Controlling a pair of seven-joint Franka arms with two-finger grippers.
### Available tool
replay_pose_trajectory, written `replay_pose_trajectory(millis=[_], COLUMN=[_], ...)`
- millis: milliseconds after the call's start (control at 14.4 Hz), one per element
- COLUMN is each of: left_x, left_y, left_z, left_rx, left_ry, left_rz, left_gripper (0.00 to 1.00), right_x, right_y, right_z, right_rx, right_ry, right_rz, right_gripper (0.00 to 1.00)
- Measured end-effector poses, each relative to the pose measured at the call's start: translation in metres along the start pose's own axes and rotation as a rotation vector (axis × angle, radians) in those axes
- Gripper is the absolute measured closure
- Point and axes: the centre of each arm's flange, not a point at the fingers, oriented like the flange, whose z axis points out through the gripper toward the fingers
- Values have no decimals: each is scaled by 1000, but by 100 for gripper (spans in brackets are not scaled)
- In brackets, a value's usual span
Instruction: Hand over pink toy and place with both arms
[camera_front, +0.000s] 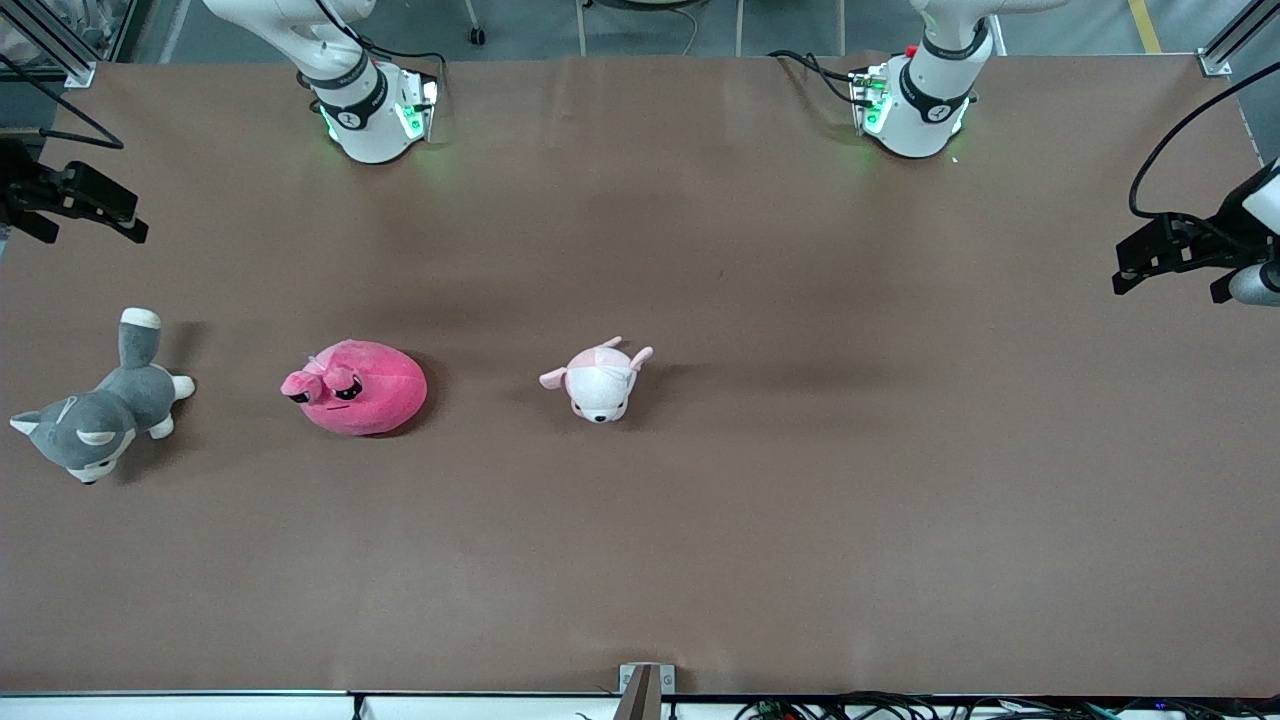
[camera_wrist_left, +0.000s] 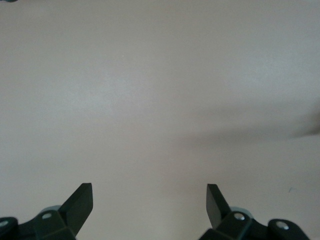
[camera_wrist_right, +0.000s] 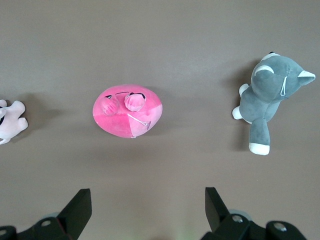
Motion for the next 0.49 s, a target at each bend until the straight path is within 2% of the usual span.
replay_pose_trajectory(millis=[486], left_x=[0], left_y=[0], left_z=[-2], left_rx=[-6], left_ry=[6], left_rz=[-2], left_gripper=[0], right_x=[0], right_y=[0], right_z=[0], right_rx=[0], right_ry=[0], right_rz=[-1], right_gripper=[0])
